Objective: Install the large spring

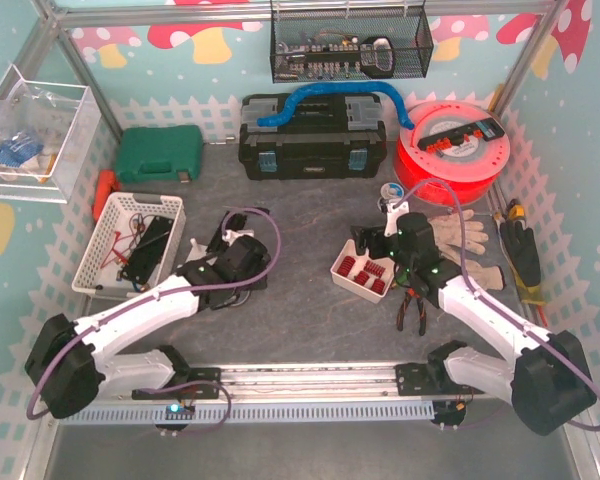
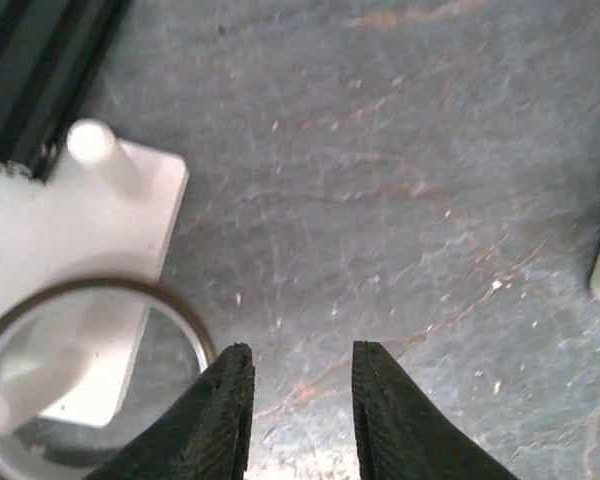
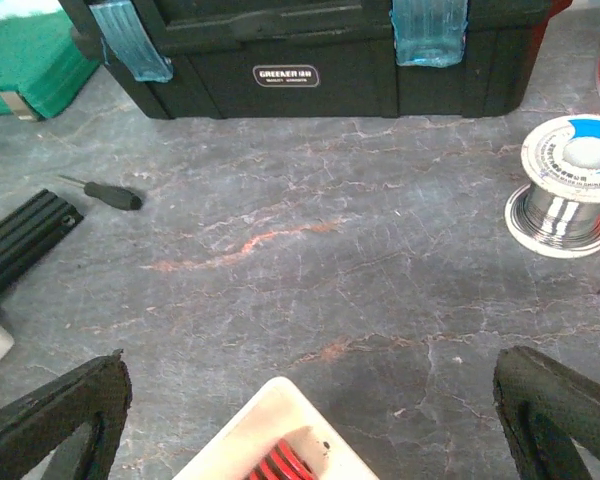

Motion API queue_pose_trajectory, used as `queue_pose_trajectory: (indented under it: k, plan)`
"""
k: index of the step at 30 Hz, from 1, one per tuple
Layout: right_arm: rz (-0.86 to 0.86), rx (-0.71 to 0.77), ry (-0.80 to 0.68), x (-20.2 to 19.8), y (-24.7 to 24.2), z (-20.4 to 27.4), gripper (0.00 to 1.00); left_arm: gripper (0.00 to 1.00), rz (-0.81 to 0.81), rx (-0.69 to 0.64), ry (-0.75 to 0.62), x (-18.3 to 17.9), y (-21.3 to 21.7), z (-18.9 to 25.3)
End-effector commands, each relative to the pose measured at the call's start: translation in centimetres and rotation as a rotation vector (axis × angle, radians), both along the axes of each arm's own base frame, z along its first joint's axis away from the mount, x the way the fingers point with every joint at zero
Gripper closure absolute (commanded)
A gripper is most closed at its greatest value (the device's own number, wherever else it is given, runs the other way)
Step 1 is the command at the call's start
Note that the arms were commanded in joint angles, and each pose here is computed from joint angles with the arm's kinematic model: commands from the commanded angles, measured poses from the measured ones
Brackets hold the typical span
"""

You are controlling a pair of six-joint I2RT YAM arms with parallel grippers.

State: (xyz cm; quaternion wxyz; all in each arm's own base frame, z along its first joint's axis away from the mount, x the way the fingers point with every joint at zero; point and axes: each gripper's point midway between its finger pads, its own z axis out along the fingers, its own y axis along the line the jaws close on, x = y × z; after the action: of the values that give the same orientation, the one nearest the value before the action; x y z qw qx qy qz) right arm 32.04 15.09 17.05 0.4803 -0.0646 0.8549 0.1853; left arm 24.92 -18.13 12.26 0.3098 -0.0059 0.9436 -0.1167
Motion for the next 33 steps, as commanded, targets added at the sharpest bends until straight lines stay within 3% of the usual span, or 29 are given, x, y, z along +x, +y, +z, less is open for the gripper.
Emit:
queue_pose_trajectory:
  k: [1,14,33]
  plan:
    - [-0.051,-0.063,-0.035,0.7,-0.5,0.1,0.02,0.69,0.034,0.075,0.064,-1.5,0.8,-1.7]
    - [-0.182,-0.068,-0.109,0.3,-3.1,1.2,0.02,0.69,0.082,0.238,0.191,-2.9,2.7,-6.4]
    - [-0.182,-0.054,-0.133,0.0,-3.3,1.7,0.02,0.73,0.091,0.258,0.203,-2.2,2.6,-8.8]
